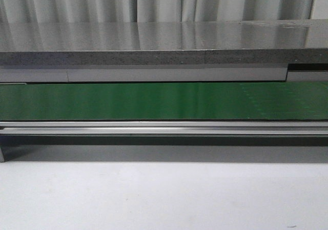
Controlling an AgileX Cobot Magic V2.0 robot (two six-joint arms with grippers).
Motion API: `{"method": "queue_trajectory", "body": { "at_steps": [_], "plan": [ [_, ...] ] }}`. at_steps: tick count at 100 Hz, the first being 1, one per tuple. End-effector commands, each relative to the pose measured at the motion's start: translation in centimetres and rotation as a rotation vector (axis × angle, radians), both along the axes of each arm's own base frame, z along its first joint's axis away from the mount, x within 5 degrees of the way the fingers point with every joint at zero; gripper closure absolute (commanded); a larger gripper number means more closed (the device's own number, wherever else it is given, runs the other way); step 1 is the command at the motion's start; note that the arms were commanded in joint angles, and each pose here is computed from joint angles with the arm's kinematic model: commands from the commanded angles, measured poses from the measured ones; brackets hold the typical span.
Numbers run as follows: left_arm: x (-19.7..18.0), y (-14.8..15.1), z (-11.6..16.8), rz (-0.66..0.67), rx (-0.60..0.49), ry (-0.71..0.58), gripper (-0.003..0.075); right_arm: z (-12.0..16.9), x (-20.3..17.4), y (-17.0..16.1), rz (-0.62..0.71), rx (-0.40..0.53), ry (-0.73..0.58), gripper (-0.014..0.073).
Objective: Move button from left to right
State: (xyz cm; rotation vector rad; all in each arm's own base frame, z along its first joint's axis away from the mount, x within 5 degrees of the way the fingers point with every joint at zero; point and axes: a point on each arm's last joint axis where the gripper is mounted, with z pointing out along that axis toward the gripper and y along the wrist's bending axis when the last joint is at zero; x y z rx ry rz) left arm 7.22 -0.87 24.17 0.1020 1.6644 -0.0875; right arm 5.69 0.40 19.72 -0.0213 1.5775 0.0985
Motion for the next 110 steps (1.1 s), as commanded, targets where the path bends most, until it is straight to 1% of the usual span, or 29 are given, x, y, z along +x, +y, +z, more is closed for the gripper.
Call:
{"method": "queue_trajectory", "body": {
  "at_steps": [1, 25, 42, 49, 110],
  "plan": [
    [-0.2, 0.0, 0.8, -0.005, -0.019, -0.119, 0.0715, 0.8, -0.2, 0.1, 0.01, -0.006, -0.095, 0.0663],
    [-1.2, 0.1, -2.2, -0.003, -0.024, -0.176, 0.0715, 0.8, -0.2, 0.1, 0.01, -0.006, -0.095, 0.0663],
    [-1.8, 0.2, -3.6, -0.003, -0.029, -0.218, 0.0715, 0.8, -0.2, 0.1, 0.01, -0.006, -0.095, 0.0663],
    [-1.8, 0.2, -3.8, -0.004, -0.014, -0.197, 0.0715, 0.8, -0.2, 0.1, 0.01, -0.006, -0.095, 0.0663],
    [-1.8, 0.2, -3.8, -0.004, -0.013, -0.203, 0.0715, 0.8, -0.2, 0.1, 0.01, -0.006, -0.095, 0.0663]
  ]
}}
